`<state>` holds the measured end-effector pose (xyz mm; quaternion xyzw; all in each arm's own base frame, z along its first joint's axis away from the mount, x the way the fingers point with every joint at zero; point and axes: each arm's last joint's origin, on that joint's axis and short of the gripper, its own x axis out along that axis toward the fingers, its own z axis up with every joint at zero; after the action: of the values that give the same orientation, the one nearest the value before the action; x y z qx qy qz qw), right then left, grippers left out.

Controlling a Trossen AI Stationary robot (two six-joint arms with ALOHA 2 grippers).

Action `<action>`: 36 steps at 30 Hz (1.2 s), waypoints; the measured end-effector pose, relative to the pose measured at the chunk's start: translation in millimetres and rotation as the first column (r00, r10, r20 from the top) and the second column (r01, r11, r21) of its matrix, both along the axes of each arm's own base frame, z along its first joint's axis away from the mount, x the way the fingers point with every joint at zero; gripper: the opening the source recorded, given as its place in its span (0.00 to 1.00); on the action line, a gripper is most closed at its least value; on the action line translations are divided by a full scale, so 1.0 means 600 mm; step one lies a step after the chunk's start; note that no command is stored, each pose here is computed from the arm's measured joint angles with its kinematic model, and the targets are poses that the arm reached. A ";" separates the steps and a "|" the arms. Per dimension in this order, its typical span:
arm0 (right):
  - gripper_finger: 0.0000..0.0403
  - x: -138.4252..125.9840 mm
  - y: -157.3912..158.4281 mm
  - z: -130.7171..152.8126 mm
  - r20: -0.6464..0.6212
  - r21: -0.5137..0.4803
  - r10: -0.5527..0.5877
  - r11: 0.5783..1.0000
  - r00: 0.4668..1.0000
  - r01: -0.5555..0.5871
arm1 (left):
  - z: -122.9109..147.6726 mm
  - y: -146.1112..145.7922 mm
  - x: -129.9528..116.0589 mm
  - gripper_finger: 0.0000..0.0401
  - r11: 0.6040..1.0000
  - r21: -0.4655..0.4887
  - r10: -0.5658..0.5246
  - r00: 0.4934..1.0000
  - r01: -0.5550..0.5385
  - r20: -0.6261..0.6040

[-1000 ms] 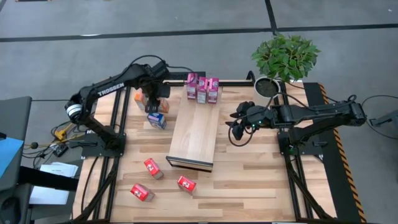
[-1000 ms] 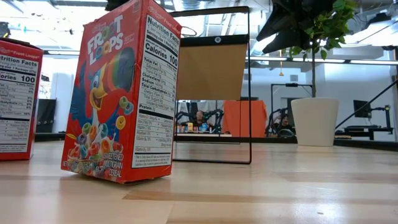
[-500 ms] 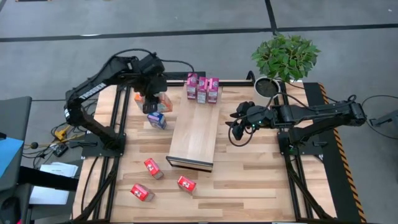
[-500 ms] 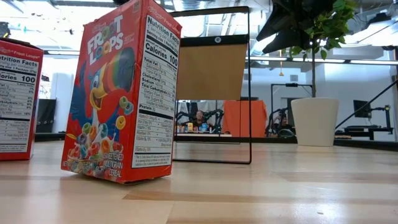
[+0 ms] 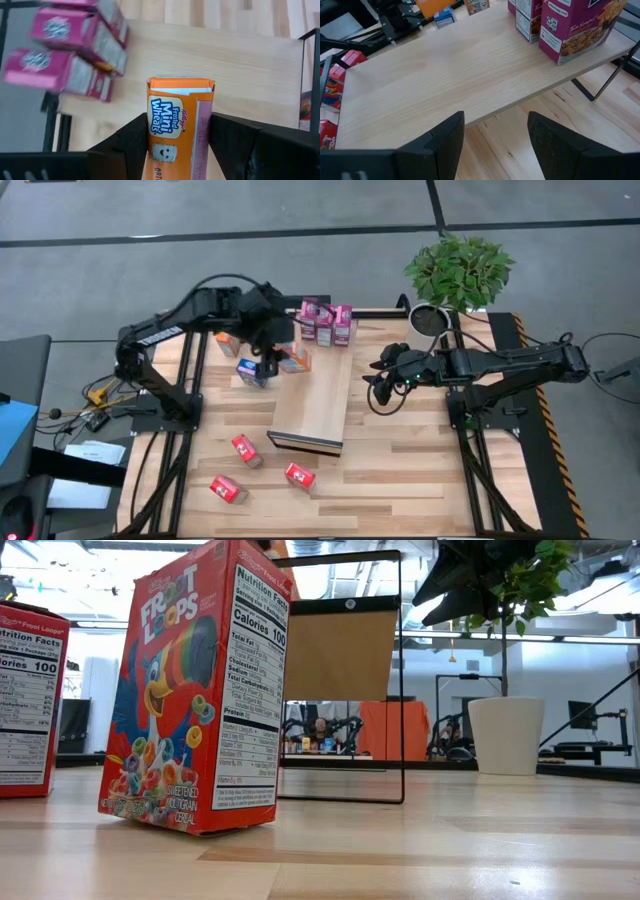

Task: Stack cereal on shelf
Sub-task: Put the right orange cereal box on the shelf

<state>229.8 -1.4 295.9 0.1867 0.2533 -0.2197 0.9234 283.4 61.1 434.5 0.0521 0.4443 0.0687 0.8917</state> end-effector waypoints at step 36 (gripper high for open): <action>0.61 0.000 0.000 0.000 0.001 0.003 0.003 1.000 1.000 -0.003 | 0.035 -0.073 0.020 0.56 0.999 0.049 -0.019 0.998 0.022 -0.062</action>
<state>229.8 -1.2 296.0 0.1878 0.2535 -0.2178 0.9236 295.2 17.2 455.6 0.0810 0.4690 0.0691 0.8767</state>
